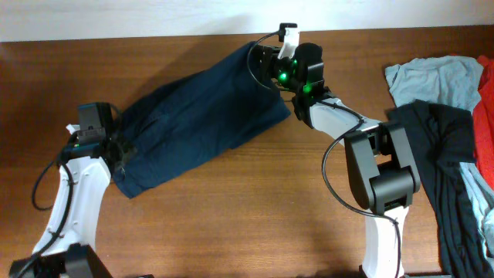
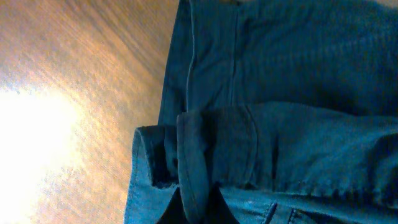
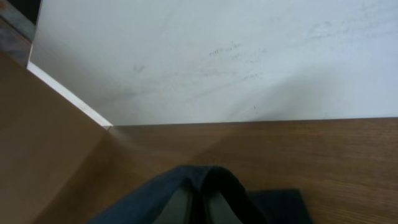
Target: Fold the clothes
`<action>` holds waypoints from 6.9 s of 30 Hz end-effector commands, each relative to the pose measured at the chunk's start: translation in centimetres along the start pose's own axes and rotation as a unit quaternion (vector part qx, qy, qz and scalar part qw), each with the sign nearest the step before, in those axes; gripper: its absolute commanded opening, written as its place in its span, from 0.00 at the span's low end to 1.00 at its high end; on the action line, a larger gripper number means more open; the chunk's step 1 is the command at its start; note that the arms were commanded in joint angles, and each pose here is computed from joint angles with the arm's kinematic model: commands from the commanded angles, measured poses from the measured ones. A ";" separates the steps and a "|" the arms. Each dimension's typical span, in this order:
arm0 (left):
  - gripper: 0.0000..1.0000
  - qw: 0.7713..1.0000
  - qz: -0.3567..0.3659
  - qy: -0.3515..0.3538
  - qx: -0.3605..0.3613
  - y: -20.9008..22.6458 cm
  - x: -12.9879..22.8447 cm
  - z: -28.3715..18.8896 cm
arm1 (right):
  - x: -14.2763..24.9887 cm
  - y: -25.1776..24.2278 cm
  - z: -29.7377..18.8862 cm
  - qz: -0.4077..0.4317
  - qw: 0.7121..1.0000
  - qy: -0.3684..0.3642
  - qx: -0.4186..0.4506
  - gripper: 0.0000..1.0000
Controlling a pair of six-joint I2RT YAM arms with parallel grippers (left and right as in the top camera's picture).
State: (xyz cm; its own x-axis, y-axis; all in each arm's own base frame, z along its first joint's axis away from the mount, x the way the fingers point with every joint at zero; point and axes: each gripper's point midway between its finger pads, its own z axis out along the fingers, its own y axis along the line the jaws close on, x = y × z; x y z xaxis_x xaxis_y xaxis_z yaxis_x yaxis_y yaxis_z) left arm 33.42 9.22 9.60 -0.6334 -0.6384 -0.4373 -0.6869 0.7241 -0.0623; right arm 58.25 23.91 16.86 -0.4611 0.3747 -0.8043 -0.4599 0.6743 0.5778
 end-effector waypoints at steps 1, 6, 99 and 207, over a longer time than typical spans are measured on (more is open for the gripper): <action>0.14 0.999 -0.012 -0.025 -0.030 0.7 -1.6 1.6 | 0.2 -0.9 1.2 0.009 0.999 -0.025 0.037 0.10; 0.37 0.999 -0.007 -0.009 -0.041 0.7 -1.0 3.5 | 3.2 -2.7 2.1 0.017 0.998 -0.005 0.054 0.29; 0.02 0.851 0.362 0.129 0.358 -18.6 5.1 2.0 | 7.1 -0.1 -17.1 0.015 0.881 0.440 0.172 0.17; 0.05 0.822 0.421 0.371 0.093 -4.5 24.0 3.2 | 14.3 -23.8 -12.0 0.234 0.905 0.303 0.184 0.06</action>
State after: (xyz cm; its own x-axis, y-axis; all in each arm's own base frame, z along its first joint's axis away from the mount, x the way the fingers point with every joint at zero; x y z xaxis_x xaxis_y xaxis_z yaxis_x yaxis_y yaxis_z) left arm 25.89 -11.21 -0.57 -0.9736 0.1929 0.1223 0.1481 0.9408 -0.3048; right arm 55.02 12.20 0.02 -0.9307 0.2703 -0.2464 -0.0197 0.6356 0.7717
